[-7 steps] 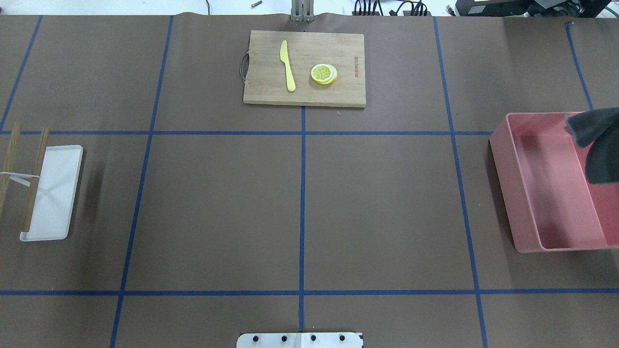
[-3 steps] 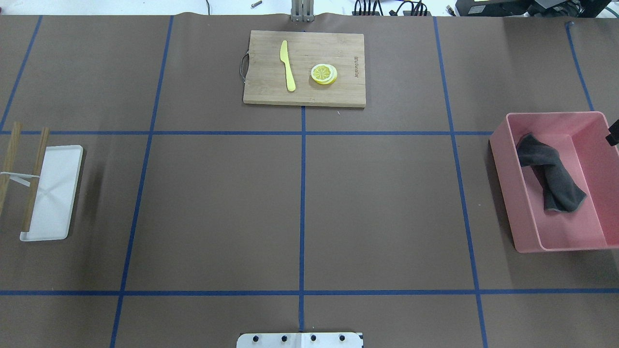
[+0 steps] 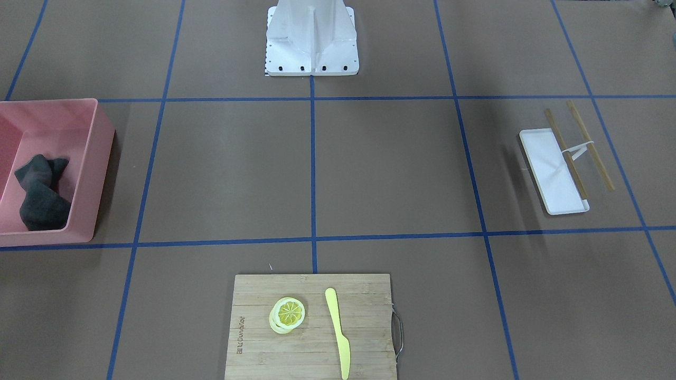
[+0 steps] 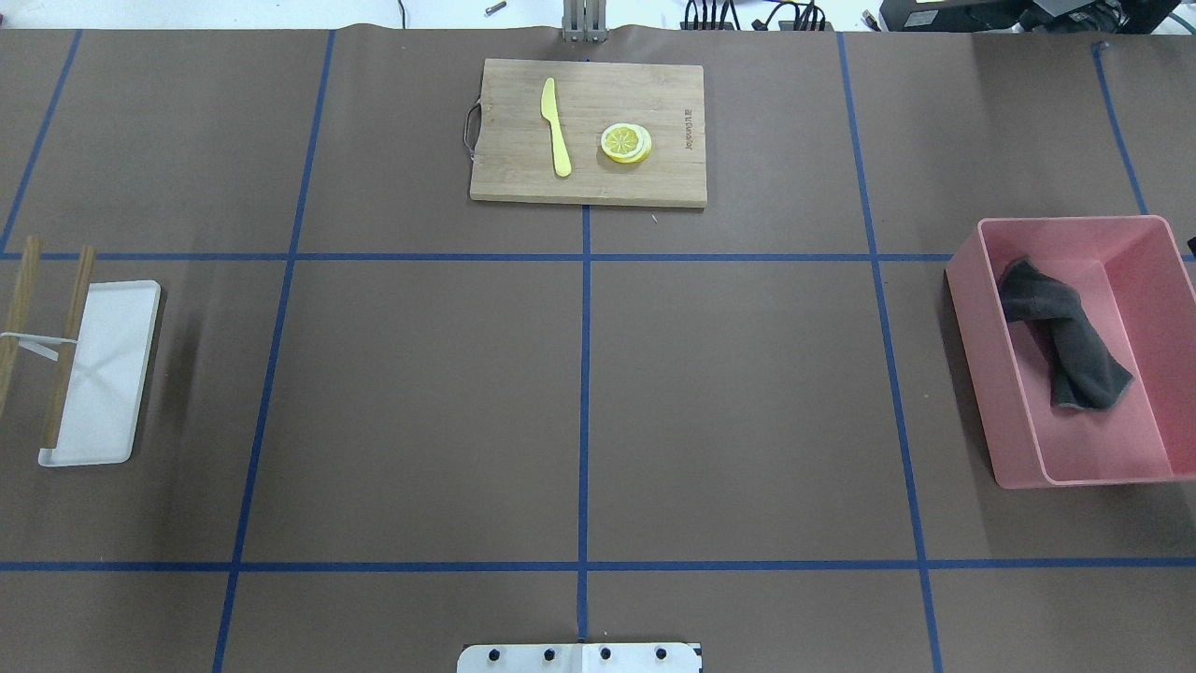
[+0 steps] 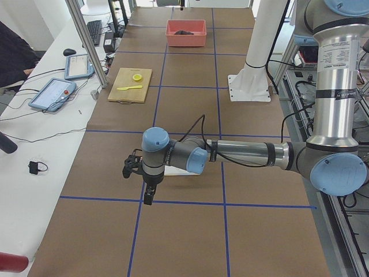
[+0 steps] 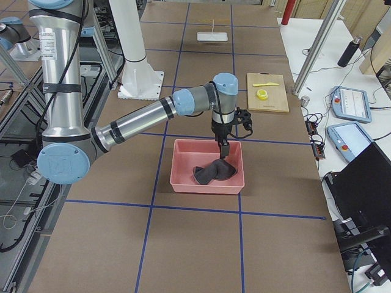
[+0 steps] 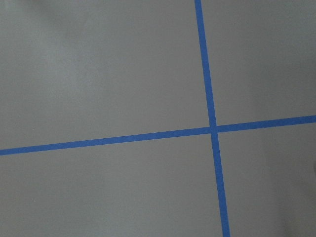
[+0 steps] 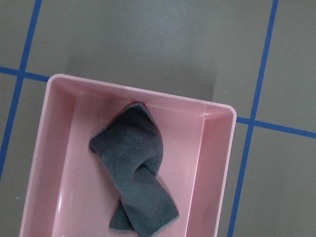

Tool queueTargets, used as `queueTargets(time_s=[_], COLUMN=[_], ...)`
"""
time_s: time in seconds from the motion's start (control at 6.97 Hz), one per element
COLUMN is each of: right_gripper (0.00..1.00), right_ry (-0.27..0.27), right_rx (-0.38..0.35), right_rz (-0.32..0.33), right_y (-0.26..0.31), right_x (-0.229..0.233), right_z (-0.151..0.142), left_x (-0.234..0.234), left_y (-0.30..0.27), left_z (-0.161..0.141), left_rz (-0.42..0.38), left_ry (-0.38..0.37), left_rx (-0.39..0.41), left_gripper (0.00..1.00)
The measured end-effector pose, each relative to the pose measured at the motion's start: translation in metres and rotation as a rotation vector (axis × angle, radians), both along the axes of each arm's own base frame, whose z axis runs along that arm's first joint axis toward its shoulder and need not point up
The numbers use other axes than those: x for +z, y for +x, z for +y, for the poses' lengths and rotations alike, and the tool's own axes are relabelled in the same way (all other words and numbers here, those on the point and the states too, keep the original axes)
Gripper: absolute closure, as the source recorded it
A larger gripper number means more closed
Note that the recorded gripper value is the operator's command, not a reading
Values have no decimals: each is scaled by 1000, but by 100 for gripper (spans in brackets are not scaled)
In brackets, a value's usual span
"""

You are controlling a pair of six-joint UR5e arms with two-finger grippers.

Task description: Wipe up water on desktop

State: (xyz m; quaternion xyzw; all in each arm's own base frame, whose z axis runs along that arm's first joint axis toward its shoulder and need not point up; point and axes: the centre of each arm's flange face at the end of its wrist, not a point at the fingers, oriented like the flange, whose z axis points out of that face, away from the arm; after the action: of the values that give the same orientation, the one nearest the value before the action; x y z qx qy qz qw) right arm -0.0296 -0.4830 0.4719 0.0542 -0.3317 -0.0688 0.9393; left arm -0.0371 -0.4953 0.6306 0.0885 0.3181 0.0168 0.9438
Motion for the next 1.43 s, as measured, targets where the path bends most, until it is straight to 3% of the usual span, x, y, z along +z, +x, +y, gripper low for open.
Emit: queueTargets(time_s=[0.43,0.72,1.0,1.43], right_gripper=[0,0,0,0], right_ry=[-99,-164,-229,-257], right_rx=[119,139,156,163], right_rz=[-104,-106,-109,-107], right_y=[61,70,76,77], right_x=[72,109,140,151], right_z=[-16,-12,-9,-13], left_x=[10,31,32,24], left_y=[-25,-37,-40,-39], left_z=[18,40,39,29], left_rz=[104,117,119,121], left_ry=[-30,-84,-114,-123], left_rx=[-15,-41,-47,-50], left_gripper=[1,1,1,1])
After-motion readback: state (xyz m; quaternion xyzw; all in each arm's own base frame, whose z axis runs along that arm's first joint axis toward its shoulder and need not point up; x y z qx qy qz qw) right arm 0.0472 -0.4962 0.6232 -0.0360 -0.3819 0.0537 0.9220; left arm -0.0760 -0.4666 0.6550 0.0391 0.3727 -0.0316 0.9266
